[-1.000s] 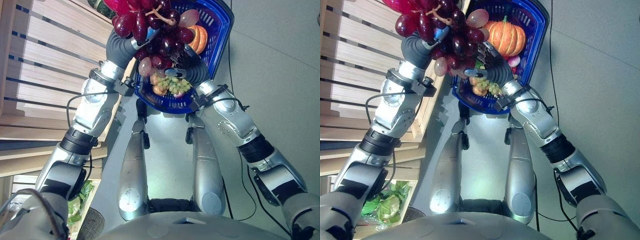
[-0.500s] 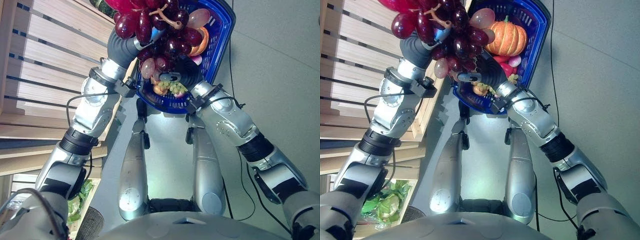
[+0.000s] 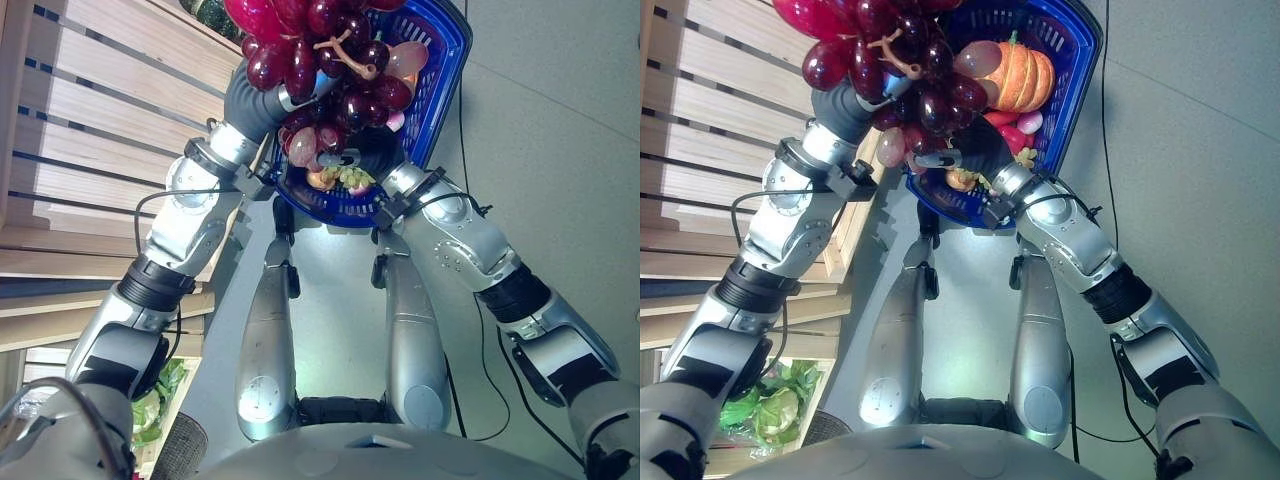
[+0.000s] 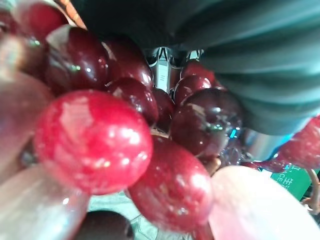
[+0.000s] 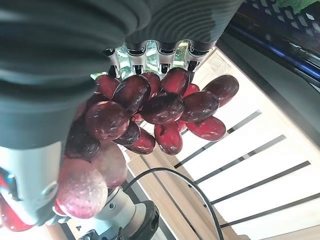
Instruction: Pick up fruits and vegetables into the basket
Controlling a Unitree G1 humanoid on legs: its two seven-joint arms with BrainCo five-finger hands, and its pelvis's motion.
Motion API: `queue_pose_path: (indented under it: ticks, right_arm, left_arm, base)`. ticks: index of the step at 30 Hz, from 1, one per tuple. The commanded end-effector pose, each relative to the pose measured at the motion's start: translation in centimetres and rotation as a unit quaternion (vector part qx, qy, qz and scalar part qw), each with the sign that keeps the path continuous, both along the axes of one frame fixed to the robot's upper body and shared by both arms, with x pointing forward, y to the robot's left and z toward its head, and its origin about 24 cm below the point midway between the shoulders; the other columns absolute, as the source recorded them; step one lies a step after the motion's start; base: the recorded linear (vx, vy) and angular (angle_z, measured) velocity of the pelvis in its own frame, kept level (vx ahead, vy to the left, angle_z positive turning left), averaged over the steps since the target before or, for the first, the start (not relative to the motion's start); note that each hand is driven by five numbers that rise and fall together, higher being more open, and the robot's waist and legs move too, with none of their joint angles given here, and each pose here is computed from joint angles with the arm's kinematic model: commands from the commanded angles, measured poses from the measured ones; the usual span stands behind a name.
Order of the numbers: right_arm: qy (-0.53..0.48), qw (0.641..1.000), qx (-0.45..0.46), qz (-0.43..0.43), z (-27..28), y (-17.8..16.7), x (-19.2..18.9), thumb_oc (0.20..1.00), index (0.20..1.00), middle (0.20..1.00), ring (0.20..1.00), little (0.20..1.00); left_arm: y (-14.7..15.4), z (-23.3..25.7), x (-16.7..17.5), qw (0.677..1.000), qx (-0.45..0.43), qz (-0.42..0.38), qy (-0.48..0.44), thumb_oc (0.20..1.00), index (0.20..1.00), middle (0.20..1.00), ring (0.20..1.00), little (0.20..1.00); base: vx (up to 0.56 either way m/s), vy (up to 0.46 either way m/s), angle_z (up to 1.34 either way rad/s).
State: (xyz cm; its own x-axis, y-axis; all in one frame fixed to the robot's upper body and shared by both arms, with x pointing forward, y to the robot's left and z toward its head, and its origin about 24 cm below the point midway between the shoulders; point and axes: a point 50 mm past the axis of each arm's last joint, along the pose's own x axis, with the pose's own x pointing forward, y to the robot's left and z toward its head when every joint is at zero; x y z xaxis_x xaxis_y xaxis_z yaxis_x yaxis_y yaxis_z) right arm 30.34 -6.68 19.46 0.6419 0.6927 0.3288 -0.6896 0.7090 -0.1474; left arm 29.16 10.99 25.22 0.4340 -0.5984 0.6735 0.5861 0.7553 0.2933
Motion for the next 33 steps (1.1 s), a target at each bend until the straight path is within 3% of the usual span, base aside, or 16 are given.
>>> queue_pose_path:
  ticks: [1, 2, 16, 18, 19, 27, 33]
  right_arm:
    - [-0.059, 0.994, 0.042, 0.086, 3.1, 2.1, -2.3, 0.36, 0.36, 0.36, 0.36, 0.36]
    - [-0.059, 0.994, 0.042, 0.086, 3.2, 2.2, -2.3, 0.2, 0.2, 0.2, 0.2, 0.2]
    - [-0.062, 0.993, 0.044, 0.088, 3.4, 2.2, -2.2, 0.2, 0.2, 0.2, 0.2, 0.2]
    - [-0.063, 0.993, 0.045, 0.088, 3.4, 2.2, -2.2, 0.2, 0.2, 0.2, 0.2, 0.2]
    - [-0.064, 0.993, 0.046, 0.088, 3.4, 2.2, -2.2, 0.2, 0.2, 0.2, 0.2, 0.2]
    - [-0.066, 0.993, 0.051, 0.085, 3.5, 2.2, -2.3, 0.2, 0.2, 0.2, 0.2, 0.2]
    - [-0.068, 0.993, 0.058, 0.08, 3.5, 2.4, -2.3, 0.2, 0.2, 0.2, 0.2, 0.2]
  left_arm:
    - [-1.7, 3.3, -3.2, 0.992, -0.009, -0.081, -0.093, 0.2, 0.2, 0.2, 0.2, 0.2]
    - [-1.8, 3.3, -3.1, 0.992, -0.009, -0.082, -0.093, 0.2, 0.2, 0.2, 0.2, 0.2]
    - [-1.5, 3.6, -3.1, 0.992, -0.041, -0.068, -0.095, 0.219, 0.219, 0.219, 0.219, 0.219]
    - [-1.4, 3.6, -3.1, 0.992, -0.056, -0.059, -0.096, 0.539, 0.539, 0.539, 0.539, 0.539]
    - [-1.2, 3.7, -3.0, 0.992, -0.065, -0.053, -0.094, 1.0, 1.0, 1.0, 1.0, 1.0]
    - [-0.3, 3.6, -2.7, 0.989, -0.12, 0.008, -0.084, 1.0, 1.0, 1.0, 1.0, 1.0]
    - [0.8, 2.6, -1.4, 0.98, -0.166, 0.101, -0.032, 1.0, 1.0, 1.0, 1.0, 1.0]
  base:
    - [0.0, 0.0, 0.0]
    - [0.0, 0.0, 0.0]
    - [0.0, 0.0, 0.0]
    - [0.0, 0.0, 0.0]
    - [0.0, 0.0, 0.0]
    - [0.0, -0.002, 0.01]
    - [0.0, -0.004, 0.01]
